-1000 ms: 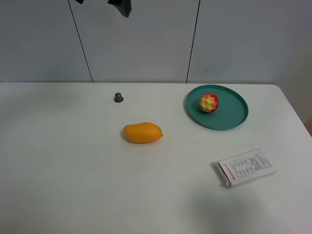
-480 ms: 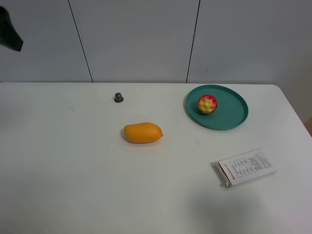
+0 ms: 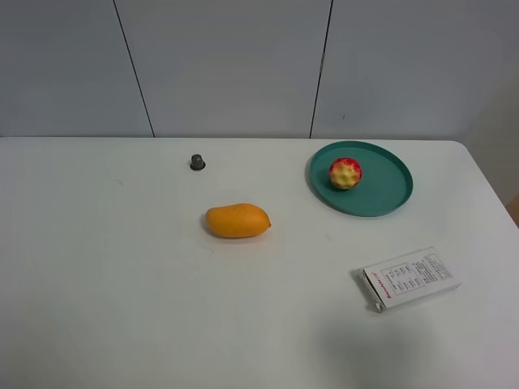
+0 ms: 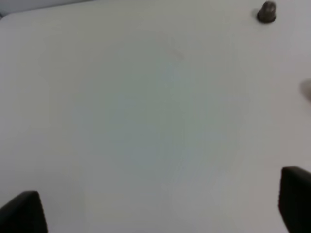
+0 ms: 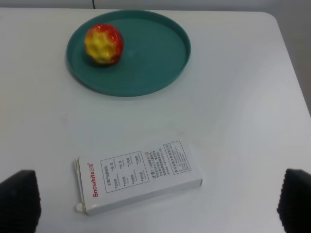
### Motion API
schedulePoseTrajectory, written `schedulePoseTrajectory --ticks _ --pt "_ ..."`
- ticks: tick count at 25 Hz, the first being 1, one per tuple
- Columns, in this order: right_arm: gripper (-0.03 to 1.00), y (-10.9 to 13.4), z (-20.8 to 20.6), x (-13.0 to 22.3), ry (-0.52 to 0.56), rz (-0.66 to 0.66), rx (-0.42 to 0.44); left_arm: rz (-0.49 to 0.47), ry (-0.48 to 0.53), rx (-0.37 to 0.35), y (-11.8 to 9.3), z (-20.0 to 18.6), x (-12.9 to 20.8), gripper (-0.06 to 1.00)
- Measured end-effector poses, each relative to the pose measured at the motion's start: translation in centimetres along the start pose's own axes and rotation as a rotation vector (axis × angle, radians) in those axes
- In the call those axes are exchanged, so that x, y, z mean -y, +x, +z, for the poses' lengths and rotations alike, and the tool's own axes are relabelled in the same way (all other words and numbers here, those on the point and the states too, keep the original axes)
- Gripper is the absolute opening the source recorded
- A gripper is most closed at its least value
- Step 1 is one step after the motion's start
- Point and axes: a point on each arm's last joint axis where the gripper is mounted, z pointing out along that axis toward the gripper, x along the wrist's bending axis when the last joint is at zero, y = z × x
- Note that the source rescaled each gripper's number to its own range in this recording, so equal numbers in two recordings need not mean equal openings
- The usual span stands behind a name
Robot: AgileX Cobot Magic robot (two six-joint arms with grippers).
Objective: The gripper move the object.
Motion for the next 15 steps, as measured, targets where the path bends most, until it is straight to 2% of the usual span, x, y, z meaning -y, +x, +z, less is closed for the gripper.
schedulePoseTrajectory --ticks 2,6,15 --pt "1.0 0.0 0.0 0.0 0.0 0.0 0.0 -0.07 -0.09 0.022 -0.3 -1.4 1.6 0.91" --pt "1.0 0.0 0.0 0.0 0.0 0.0 0.0 -0.092 -0.212 0.007 -0.4 -3.1 4.3 0.91" --pt "1.0 0.0 0.0 0.0 0.0 0.0 0.0 -0.077 -0.289 -0.023 -0.4 -3.0 8.7 0.91"
